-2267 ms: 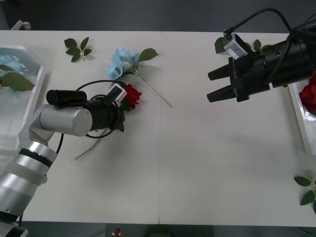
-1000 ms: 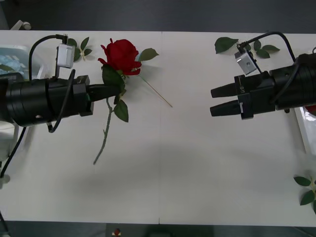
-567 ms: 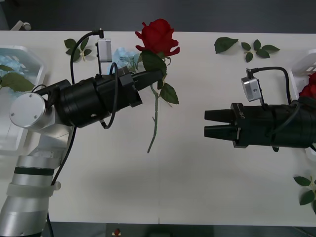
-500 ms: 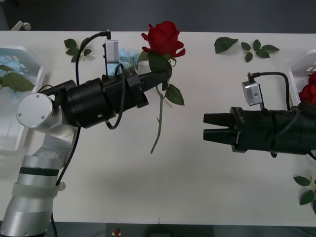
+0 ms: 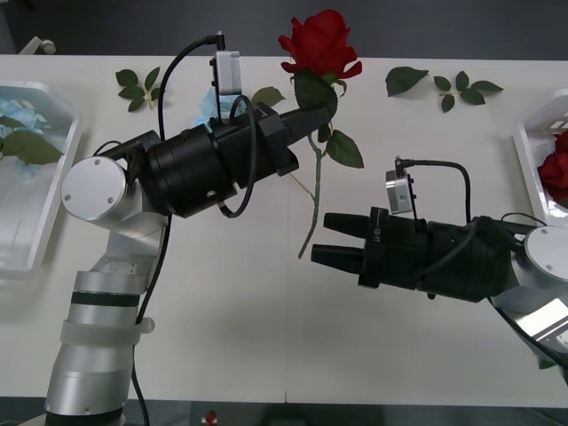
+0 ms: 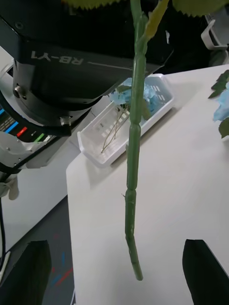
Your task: Put the red flowers into the right box and the blue flowers into the left box
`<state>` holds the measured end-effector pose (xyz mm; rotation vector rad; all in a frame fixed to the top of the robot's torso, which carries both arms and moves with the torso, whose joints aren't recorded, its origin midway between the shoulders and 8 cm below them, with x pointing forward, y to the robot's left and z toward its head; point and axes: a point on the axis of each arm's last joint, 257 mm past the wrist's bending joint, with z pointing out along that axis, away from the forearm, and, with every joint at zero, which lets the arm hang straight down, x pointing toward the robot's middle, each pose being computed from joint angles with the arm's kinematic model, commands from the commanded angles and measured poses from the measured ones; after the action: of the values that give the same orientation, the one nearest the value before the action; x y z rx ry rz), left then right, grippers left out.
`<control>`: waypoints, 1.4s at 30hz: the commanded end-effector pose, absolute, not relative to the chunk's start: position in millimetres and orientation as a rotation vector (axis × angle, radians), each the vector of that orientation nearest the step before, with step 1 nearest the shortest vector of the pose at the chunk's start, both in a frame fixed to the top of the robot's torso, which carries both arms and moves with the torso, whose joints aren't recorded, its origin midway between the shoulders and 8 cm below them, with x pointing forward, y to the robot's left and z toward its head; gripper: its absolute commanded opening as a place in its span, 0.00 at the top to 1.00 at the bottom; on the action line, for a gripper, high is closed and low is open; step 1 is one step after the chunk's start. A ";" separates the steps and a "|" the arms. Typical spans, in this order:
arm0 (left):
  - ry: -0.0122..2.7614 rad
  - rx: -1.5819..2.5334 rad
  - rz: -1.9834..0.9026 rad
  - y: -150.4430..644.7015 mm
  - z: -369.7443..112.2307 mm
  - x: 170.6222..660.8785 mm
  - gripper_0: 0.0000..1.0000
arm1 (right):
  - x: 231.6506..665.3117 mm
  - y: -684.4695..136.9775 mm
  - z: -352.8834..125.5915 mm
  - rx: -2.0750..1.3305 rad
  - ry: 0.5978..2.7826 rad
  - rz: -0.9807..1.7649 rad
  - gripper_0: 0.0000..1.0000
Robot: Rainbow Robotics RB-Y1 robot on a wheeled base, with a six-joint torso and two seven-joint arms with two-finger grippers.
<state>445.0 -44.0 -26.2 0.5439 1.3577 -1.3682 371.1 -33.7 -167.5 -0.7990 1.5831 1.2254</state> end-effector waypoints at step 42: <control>1.349 0.542 -1.340 -30.9 -13.1 451.8 0.21 | 397.5 13.4 -132.1 -0.633 1.438 1.274 1.00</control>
<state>449.1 -37.3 -25.7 0.5293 1.3581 -1.3582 400.2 7.7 -141.5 -0.5739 1.4749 1.3013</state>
